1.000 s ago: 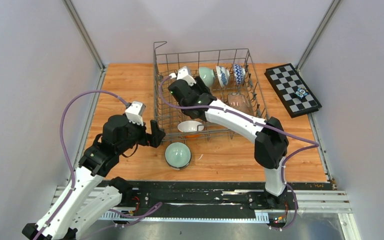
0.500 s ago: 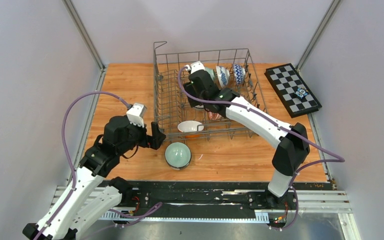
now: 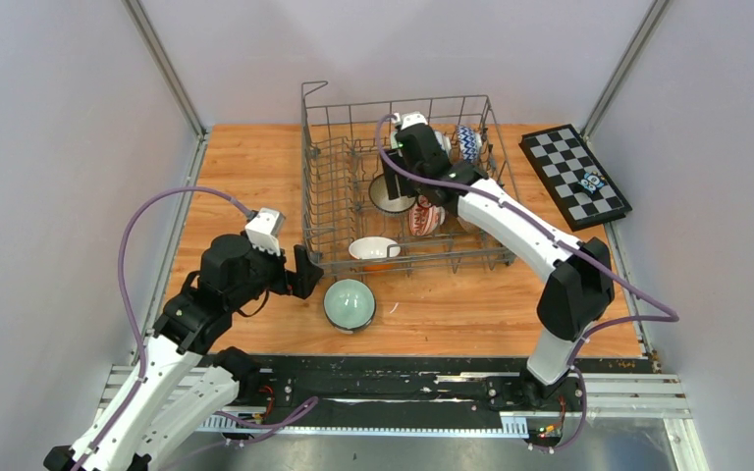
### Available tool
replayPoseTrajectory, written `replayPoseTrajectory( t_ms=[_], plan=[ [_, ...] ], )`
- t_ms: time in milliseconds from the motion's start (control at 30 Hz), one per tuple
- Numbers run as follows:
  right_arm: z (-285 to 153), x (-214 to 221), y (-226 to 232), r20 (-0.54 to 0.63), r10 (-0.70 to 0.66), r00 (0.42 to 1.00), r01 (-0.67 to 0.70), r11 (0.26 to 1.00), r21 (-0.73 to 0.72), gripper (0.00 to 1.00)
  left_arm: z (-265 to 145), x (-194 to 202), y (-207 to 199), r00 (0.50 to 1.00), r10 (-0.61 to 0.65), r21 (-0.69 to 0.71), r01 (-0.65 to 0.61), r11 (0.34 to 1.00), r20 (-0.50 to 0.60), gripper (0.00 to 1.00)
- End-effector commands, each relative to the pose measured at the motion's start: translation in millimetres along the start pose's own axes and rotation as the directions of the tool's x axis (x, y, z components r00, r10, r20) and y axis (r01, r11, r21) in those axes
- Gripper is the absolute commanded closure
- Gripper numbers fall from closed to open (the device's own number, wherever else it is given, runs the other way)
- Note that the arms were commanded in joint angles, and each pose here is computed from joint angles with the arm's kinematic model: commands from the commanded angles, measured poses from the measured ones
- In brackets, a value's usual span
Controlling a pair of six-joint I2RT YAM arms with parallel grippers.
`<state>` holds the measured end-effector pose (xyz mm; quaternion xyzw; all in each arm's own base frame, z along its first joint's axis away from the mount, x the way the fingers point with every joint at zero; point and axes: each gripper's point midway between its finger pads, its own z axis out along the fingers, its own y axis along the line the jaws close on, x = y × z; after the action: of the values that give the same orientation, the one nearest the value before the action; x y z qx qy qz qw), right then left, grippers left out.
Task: Load the bowls into the dish rack
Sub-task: Place the bowl in the dish rack.
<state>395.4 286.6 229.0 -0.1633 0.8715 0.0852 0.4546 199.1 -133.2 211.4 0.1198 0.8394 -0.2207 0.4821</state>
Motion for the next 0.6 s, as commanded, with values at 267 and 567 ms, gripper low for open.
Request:
replayPoseTrajectory(
  t_ms=[267, 567],
  plan=[
    [15.5, 34.1, -37.0, -0.089, 0.364, 0.927, -0.369, 0.928, -0.048, 0.23, 3.6, 6.3, -1.7, 1.000, 0.021, 0.017, -0.021, 1.000, -0.019, 0.00],
    [36.8, 49.0, -29.1, -0.187, 0.474, 0.860, -0.501, 0.854, -0.139, 0.37, 4.5, 6.7, -1.7, 1.000, 0.023, 0.018, -0.022, 1.000, -0.020, 0.00]
  ],
)
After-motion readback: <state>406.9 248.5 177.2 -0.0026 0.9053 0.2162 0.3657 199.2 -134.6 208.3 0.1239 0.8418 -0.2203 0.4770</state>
